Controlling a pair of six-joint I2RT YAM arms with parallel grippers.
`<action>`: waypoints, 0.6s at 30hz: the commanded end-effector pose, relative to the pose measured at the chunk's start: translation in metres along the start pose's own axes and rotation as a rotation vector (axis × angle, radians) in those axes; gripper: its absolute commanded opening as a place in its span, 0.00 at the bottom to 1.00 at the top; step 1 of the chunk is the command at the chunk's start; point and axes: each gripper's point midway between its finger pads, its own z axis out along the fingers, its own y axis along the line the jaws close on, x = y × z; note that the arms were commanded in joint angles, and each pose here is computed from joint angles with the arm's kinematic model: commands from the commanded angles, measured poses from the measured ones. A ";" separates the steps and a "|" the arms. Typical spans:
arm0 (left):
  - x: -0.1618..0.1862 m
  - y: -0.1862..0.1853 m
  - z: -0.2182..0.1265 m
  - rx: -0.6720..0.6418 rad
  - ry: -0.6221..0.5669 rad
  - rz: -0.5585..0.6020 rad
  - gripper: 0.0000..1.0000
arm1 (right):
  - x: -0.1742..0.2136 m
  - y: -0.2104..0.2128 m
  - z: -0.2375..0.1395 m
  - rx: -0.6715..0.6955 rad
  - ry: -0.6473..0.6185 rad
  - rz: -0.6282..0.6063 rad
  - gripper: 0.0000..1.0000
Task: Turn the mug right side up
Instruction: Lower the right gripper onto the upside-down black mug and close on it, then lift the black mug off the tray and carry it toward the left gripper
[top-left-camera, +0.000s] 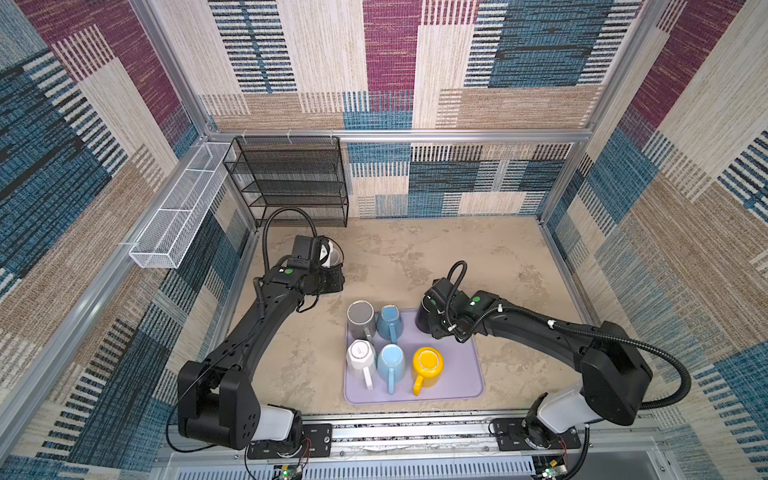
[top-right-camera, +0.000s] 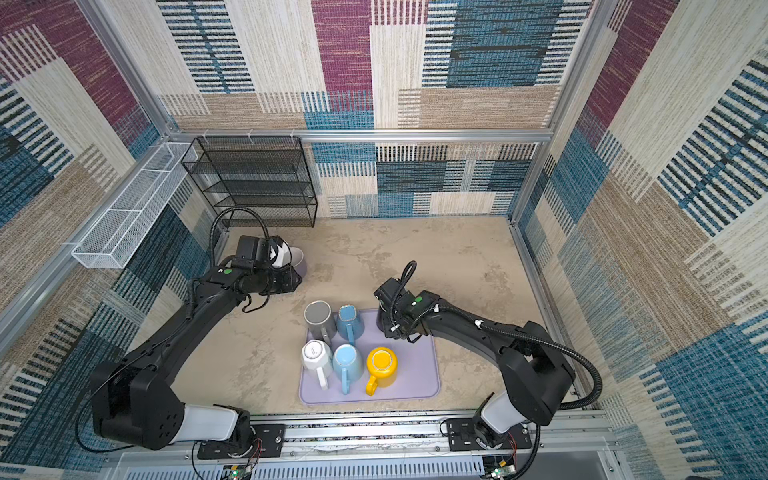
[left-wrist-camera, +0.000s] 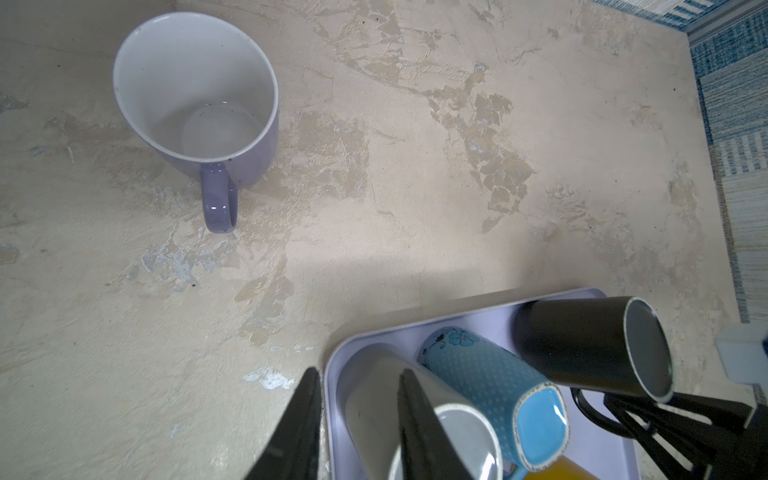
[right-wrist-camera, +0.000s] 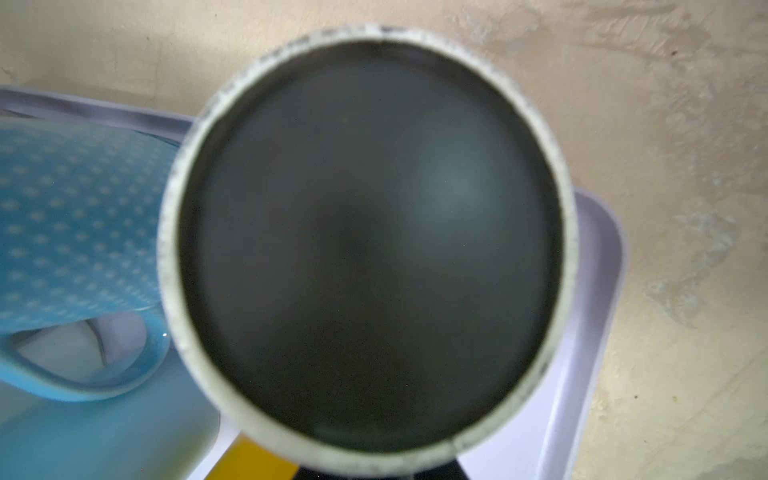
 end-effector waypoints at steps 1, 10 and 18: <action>-0.004 -0.003 -0.002 0.014 -0.009 -0.006 0.29 | -0.015 0.000 -0.006 0.004 -0.062 0.007 0.16; -0.005 -0.005 -0.004 0.019 -0.015 -0.009 0.29 | -0.017 0.002 -0.009 -0.016 -0.077 0.007 0.00; -0.007 -0.004 -0.009 0.013 -0.030 -0.016 0.29 | -0.035 0.008 -0.029 -0.085 -0.167 0.017 0.00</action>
